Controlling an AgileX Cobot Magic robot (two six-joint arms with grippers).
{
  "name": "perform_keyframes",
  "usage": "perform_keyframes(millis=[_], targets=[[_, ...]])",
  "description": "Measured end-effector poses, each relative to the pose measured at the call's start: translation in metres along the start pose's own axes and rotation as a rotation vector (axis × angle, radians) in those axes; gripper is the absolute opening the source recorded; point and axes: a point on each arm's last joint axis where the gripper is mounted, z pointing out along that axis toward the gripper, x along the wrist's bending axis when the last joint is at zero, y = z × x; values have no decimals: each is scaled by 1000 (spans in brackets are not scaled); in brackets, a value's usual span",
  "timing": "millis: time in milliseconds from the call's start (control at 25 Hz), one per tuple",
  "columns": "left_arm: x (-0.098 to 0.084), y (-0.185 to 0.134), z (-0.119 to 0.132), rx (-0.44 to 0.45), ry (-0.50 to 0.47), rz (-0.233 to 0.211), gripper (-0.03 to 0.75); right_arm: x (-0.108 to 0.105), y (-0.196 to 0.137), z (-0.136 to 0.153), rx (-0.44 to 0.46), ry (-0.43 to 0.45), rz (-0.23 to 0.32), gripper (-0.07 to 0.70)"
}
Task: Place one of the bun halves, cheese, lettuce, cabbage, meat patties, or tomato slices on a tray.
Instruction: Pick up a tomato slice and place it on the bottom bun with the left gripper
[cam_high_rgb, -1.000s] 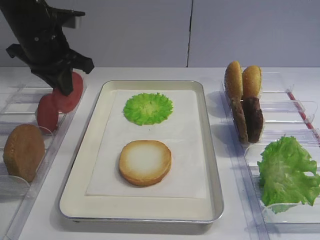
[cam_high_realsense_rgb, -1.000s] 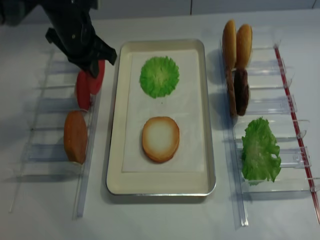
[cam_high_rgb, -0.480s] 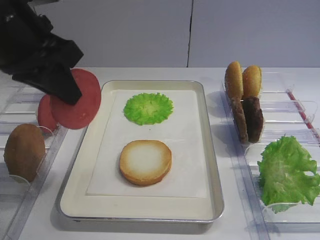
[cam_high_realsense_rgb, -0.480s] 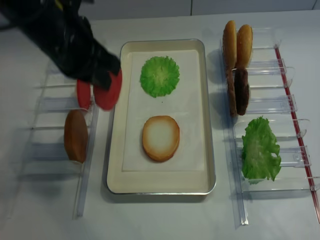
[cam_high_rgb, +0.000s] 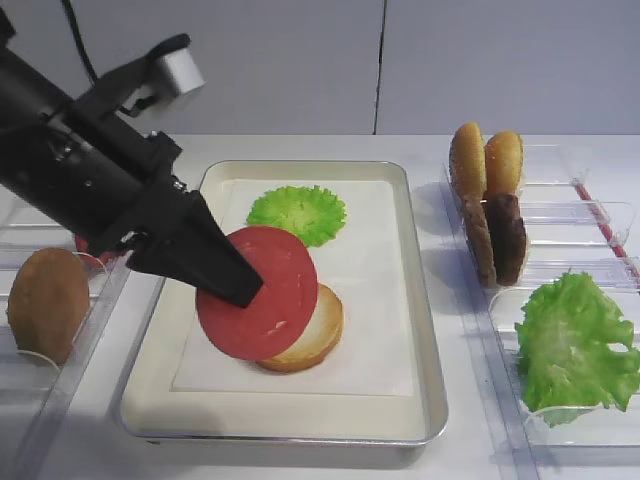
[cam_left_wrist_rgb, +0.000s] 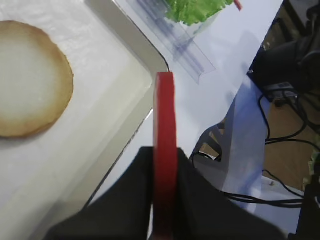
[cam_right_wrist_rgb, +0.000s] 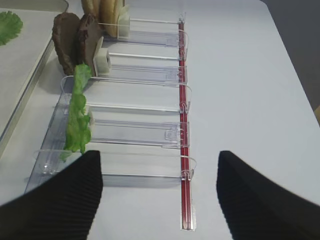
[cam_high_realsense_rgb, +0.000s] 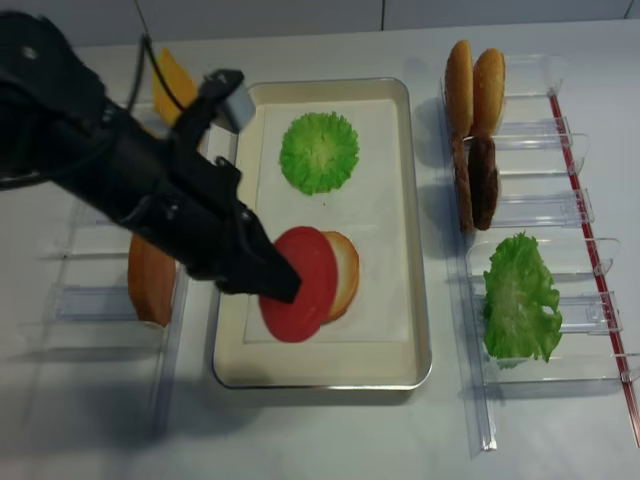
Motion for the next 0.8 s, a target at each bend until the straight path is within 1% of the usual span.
perform_keyframes(millis=[120, 160, 240, 360, 480, 600, 800], targets=[[18, 6, 16, -5, -55, -34, 46, 0, 0, 0, 0, 0, 0, 495], [25, 7, 23, 3, -67, -52, 46, 0, 0, 0, 0, 0, 0, 495], [39, 7, 36, 27, -90, -95, 46, 0, 0, 0, 0, 0, 0, 495], [55, 8, 53, 44, -124, -163, 46, 0, 0, 0, 0, 0, 0, 495], [64, 11, 62, 12, -135, -217, 46, 0, 0, 0, 0, 0, 0, 495], [67, 16, 64, -45, -120, -252, 46, 0, 0, 0, 0, 0, 0, 495], [73, 19, 64, -81, -67, -313, 46, 0, 0, 0, 0, 0, 0, 495]])
